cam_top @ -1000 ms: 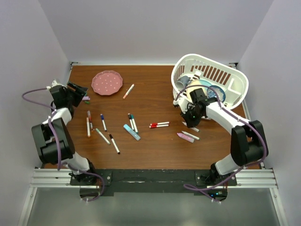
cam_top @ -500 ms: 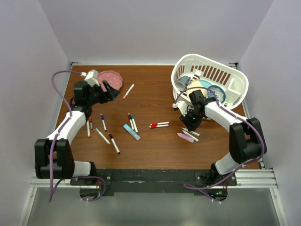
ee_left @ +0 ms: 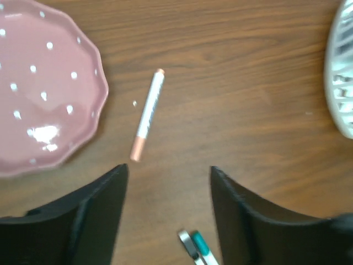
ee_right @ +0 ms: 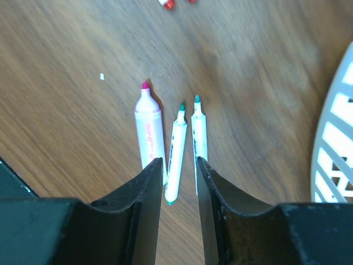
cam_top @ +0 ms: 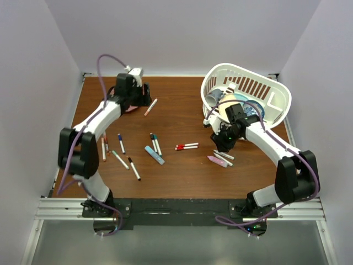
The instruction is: Open the pen caps
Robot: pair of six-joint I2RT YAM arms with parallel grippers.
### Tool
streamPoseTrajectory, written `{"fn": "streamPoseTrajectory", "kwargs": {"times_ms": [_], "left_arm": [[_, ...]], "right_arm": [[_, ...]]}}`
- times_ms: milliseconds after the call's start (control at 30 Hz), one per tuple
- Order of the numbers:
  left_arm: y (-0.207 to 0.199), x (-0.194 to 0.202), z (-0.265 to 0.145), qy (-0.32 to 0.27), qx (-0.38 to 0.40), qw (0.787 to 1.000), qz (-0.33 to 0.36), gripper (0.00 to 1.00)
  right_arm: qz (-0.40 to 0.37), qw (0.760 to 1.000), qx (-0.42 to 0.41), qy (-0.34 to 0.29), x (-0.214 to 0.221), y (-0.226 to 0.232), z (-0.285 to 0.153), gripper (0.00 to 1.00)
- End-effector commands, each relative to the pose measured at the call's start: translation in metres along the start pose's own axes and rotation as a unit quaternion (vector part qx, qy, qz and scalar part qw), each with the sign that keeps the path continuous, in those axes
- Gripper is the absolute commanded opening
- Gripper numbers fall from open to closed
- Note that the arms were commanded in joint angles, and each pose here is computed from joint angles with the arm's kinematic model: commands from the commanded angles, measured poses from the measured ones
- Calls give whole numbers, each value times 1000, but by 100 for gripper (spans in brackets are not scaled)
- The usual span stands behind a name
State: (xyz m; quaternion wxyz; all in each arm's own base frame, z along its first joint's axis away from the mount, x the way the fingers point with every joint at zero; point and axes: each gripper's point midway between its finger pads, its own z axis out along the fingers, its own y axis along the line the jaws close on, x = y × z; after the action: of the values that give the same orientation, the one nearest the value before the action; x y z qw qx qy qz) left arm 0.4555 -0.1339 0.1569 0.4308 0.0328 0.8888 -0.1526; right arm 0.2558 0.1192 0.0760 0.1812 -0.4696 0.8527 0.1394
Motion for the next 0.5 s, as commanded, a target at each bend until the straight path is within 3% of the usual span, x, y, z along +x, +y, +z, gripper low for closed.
{"fn": "streamPoseTrajectory", "kwargs": {"times_ms": [0,167,467], "left_arm": [[19,-4,38,66,-98,986,114,60],[17,-10,72,95,-103,979,149,50],[26,38,127,170,-102,965,170,45]], "right_arm": [[-21,999,-13,-37,-11,9,-11,36],[-26,998,-21,-56,-18,15,-17,38],[-27,997,-26,-60,-19,17,-18,39]]}}
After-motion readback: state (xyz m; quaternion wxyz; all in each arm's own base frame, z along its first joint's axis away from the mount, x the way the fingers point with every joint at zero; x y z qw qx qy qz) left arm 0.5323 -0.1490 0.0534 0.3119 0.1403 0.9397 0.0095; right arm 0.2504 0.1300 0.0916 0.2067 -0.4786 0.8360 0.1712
